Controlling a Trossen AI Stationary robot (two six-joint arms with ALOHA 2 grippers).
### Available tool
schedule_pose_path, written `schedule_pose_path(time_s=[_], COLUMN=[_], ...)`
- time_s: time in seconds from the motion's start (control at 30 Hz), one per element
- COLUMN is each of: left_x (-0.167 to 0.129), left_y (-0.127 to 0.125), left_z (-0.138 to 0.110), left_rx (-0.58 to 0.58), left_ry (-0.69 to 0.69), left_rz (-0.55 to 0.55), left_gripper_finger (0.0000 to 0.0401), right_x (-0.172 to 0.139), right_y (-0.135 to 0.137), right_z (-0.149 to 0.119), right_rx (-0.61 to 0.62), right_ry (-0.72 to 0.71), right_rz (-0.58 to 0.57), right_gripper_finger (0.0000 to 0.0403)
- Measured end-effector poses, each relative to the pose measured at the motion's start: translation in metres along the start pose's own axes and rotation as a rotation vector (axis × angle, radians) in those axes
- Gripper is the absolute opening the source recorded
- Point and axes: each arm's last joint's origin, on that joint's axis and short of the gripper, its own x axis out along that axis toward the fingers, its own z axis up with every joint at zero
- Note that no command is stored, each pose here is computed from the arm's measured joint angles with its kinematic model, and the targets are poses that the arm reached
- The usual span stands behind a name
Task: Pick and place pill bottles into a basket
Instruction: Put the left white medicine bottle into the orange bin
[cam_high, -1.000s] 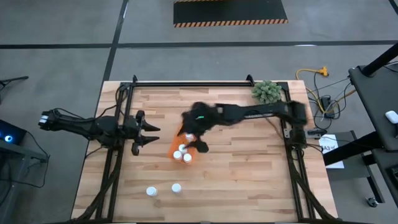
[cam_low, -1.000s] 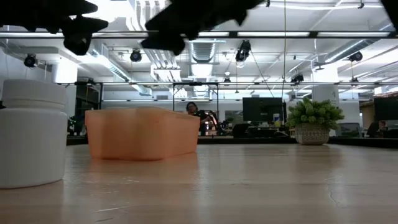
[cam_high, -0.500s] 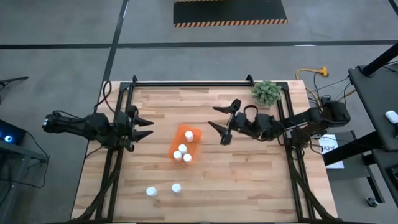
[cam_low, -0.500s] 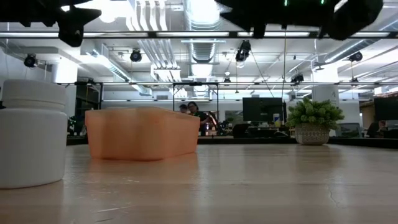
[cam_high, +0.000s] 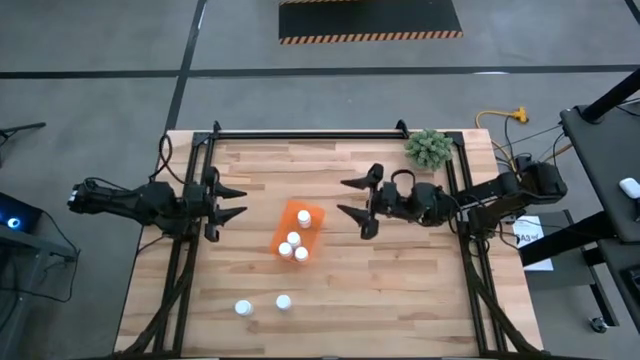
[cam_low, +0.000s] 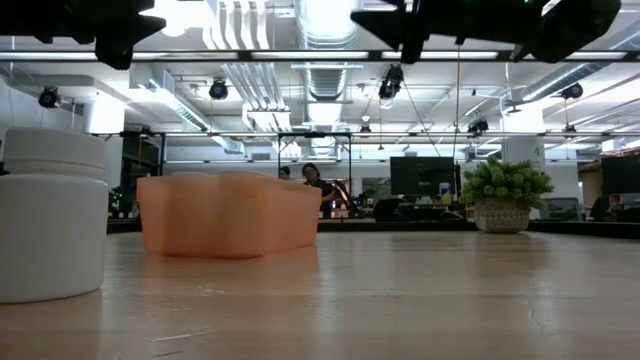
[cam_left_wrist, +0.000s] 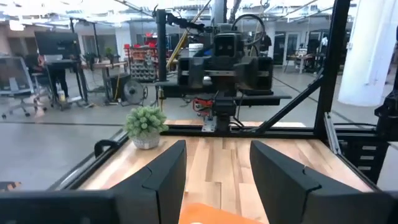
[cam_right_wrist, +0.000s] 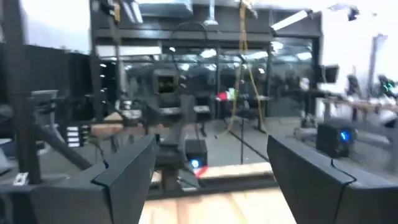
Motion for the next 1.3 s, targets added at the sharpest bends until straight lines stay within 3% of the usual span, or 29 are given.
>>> schedule_pose_path(time_s=[0.17,0.4,0.57,0.73,1.1,1.3], left_x=[0.001,0.001,0.0,-0.001,-0.003,-0.002], left_y=[0.0,0.0,0.001,0.001,0.002,0.001], left_z=[-0.005,-0.012,-0.011,-0.012,-0.016,-0.016], left_rx=[0.002,0.0,-0.003,-0.002,-0.011,-0.011], left_ry=[0.051,0.114,0.109,0.111,0.149,0.151], left_rz=[0.019,0.03,0.035,0.035,0.035,0.036], left_gripper_finger=[0.016,0.016,0.016,0.016,0.016,0.016], right_x=[0.002,0.002,0.002,-0.014,-0.101,-0.124], right_y=[0.0,-0.002,-0.004,-0.009,-0.031,-0.03], right_z=[0.004,0.0,-0.001,-0.009,-0.004,-0.005], right_rx=[0.076,-0.06,-0.009,-0.039,0.027,0.026], right_ry=[-0.022,0.014,0.029,0.061,-0.019,-0.039], right_rz=[-0.004,-0.032,-0.046,-0.069,-0.103,0.037], right_gripper_finger=[0.0297,0.0297,0.0296,0.0275,0.014,0.0029])
